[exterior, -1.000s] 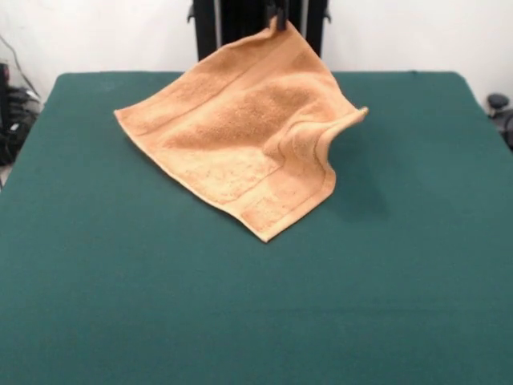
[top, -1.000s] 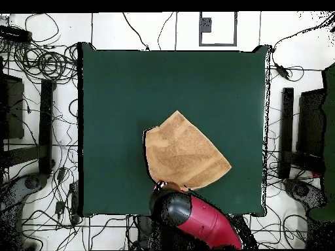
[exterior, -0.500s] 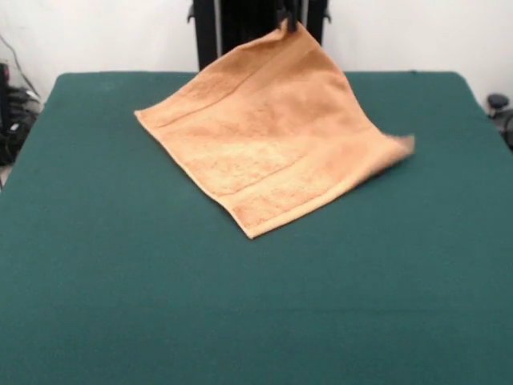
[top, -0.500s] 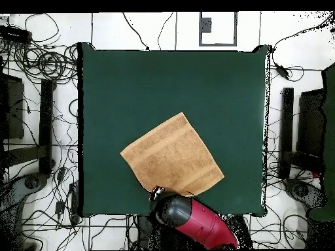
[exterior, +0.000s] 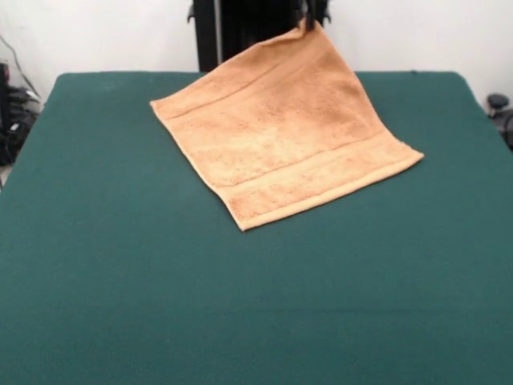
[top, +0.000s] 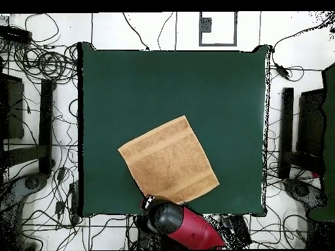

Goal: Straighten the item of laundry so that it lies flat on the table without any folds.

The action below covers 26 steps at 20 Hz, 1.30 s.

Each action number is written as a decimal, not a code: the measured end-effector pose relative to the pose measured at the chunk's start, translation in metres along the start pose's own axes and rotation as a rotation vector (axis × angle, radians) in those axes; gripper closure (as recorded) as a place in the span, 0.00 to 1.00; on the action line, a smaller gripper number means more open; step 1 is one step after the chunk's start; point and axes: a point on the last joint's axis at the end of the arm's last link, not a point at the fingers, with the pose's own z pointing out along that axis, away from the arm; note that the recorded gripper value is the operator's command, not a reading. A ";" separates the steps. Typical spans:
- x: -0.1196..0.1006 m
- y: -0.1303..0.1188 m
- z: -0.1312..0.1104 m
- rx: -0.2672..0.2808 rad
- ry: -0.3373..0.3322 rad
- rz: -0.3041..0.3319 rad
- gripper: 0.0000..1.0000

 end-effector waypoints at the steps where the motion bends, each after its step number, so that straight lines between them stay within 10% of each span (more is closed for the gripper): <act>1: 0.003 0.001 0.001 -0.001 0.004 -0.004 1.00; 2: 0.004 0.002 0.001 -0.003 0.006 -0.007 1.00; 3: 0.005 0.005 0.002 -0.006 0.008 -0.013 0.00; 26: 0.008 0.017 0.011 -0.032 0.006 -0.041 0.00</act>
